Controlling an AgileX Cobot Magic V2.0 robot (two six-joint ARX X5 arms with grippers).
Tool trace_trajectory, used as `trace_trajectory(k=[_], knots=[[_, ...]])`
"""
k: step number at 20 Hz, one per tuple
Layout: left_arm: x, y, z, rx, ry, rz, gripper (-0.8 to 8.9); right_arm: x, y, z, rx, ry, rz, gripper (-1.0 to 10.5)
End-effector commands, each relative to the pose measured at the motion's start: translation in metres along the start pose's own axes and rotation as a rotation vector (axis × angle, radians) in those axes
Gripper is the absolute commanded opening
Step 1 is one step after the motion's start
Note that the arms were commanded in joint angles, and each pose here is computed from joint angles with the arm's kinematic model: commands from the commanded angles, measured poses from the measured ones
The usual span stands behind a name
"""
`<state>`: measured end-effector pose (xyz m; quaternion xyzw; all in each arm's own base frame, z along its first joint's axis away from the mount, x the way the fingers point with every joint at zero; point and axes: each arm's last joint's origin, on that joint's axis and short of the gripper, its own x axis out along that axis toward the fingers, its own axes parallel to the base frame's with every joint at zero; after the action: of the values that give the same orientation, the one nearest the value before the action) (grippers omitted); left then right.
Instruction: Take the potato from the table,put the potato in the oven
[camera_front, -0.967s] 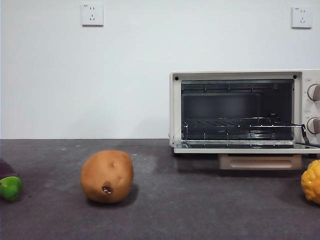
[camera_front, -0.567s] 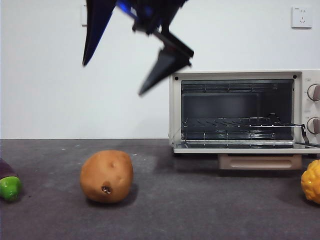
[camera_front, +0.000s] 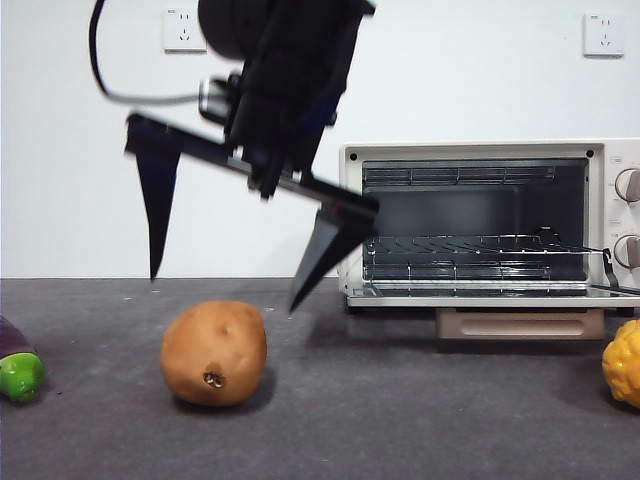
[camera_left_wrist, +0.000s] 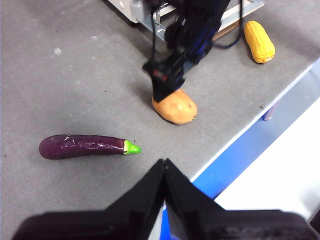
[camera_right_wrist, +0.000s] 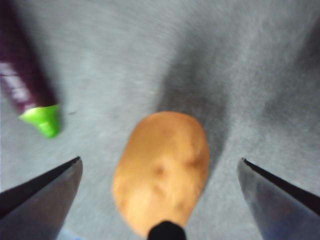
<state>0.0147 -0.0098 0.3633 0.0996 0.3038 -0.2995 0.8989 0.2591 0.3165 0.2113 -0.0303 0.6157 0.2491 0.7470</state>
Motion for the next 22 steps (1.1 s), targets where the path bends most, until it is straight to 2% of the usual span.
trace_trajectory(k=[1,7,8,11,13,14,16,19,22], knots=[[0.001,0.000,0.000,-0.011,-0.003,0.002,-0.06,0.016,0.004,-0.003,0.026,0.025,-0.027,6.3],[0.001,0.000,0.000,-0.011,-0.003,0.002,-0.05,0.040,0.011,-0.012,0.009,0.079,-0.059,6.2],[0.001,0.000,0.000,-0.011,-0.002,0.002,-0.05,0.042,0.012,-0.013,0.004,0.085,-0.063,5.9],[0.001,0.000,0.000,-0.011,-0.002,0.002,-0.05,0.045,0.014,-0.014,-0.002,0.080,-0.071,4.0],[0.001,0.000,0.000,-0.011,-0.002,0.002,-0.05,0.045,0.016,-0.015,-0.008,0.076,-0.080,1.4],[0.001,0.000,0.000,-0.011,-0.002,0.002,-0.05,0.045,0.015,-0.015,-0.008,0.074,-0.087,0.5],[0.001,0.000,0.000,-0.011,-0.002,0.002,-0.05,0.045,0.014,-0.016,-0.008,0.068,-0.115,0.5],[0.001,0.000,0.000,-0.010,-0.002,0.002,-0.05,0.041,0.015,-0.015,-0.008,0.079,-0.108,0.6],[0.001,0.000,0.000,-0.007,-0.003,0.002,-0.05,0.009,0.021,-0.007,-0.026,0.122,-0.103,0.6]])
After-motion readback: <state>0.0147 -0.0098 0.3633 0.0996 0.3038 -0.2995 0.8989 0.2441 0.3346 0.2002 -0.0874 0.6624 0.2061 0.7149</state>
